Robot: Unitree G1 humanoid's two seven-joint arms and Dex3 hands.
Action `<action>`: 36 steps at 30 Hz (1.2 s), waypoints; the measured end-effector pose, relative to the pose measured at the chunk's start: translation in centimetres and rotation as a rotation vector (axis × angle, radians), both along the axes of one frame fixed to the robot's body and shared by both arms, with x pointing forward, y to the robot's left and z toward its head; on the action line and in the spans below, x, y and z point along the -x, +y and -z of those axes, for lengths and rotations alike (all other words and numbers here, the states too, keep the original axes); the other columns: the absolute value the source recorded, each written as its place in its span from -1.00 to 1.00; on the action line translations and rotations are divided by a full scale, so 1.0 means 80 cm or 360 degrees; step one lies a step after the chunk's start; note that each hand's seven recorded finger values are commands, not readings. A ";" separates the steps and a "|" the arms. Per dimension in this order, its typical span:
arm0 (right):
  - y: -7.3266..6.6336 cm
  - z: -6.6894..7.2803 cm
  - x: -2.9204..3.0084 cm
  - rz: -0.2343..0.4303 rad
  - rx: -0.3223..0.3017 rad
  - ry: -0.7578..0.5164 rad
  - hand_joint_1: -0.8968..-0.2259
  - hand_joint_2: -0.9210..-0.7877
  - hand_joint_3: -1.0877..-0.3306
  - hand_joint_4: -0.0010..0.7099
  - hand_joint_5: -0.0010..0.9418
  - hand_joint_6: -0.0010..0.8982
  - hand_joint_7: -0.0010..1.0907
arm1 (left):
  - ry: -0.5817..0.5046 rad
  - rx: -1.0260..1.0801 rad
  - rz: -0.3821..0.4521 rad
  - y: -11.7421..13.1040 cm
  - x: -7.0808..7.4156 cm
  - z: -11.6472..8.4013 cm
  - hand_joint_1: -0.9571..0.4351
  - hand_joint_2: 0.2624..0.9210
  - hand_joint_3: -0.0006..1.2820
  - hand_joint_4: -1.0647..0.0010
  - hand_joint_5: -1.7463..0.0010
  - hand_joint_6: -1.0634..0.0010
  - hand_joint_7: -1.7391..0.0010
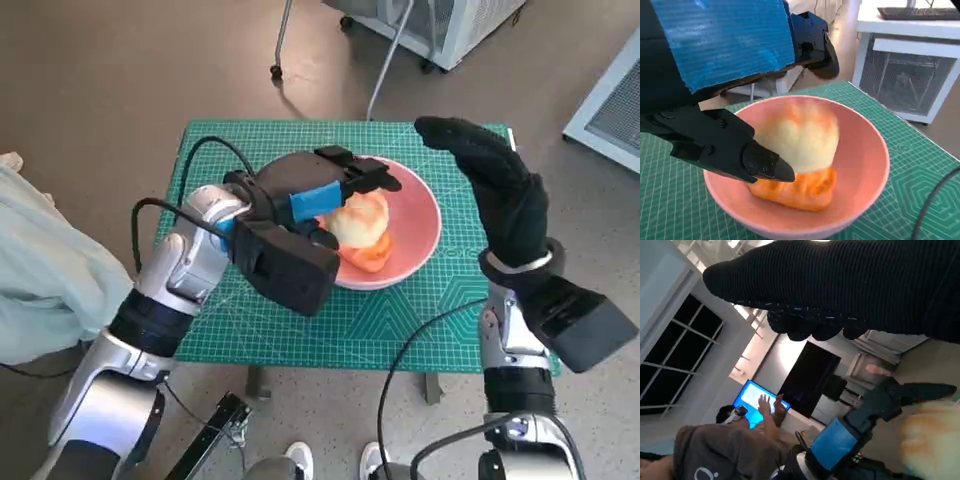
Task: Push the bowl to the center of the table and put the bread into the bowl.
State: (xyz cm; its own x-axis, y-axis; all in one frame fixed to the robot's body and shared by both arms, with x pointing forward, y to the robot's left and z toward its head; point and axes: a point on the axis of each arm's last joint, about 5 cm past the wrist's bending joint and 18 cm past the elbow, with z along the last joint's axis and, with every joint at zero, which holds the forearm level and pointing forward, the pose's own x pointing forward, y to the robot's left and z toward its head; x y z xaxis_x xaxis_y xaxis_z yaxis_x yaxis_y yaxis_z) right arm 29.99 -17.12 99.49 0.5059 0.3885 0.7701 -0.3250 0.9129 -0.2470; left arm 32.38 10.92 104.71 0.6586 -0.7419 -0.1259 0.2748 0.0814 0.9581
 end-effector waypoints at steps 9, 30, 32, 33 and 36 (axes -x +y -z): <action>0.001 0.000 0.0000 0.0012 0.0006 0.0000 -0.52 -1.00 -0.16 -0.37 -0.90 -1.00 0.54 | 0.0008 0.0055 -0.0020 0.005 0.005 0.022 -0.30 0.67 -0.95 1.00 1.00 0.97 0.81; 0.003 -0.015 -0.0045 0.0029 -0.0112 -0.0047 -0.38 -1.00 -0.08 -0.34 -0.89 -1.00 0.51 | -0.0140 0.1467 0.0011 0.054 0.027 0.019 -0.37 1.00 -0.66 0.94 0.99 0.87 0.64; 0.006 -0.018 -0.0056 0.0034 -0.0143 -0.0061 -0.36 -1.00 -0.08 -0.34 -0.89 -1.00 0.49 | -0.0134 0.1606 0.0033 0.052 0.033 0.025 -0.37 1.00 -0.62 0.94 0.99 0.88 0.63; 0.008 -0.019 -0.0061 0.0036 -0.0156 -0.0067 -0.34 -1.00 -0.08 -0.34 -0.89 -1.00 0.48 | -0.0129 0.1658 0.0042 0.051 0.036 0.027 -0.38 1.00 -0.60 0.94 1.00 0.91 0.60; 0.016 -0.024 -0.0074 0.0046 -0.0182 -0.0090 -0.32 -1.00 -0.09 -0.33 -0.89 -1.00 0.46 | -0.0132 0.1778 0.0068 0.049 0.044 0.032 -0.39 1.00 -0.56 0.94 1.00 0.97 0.54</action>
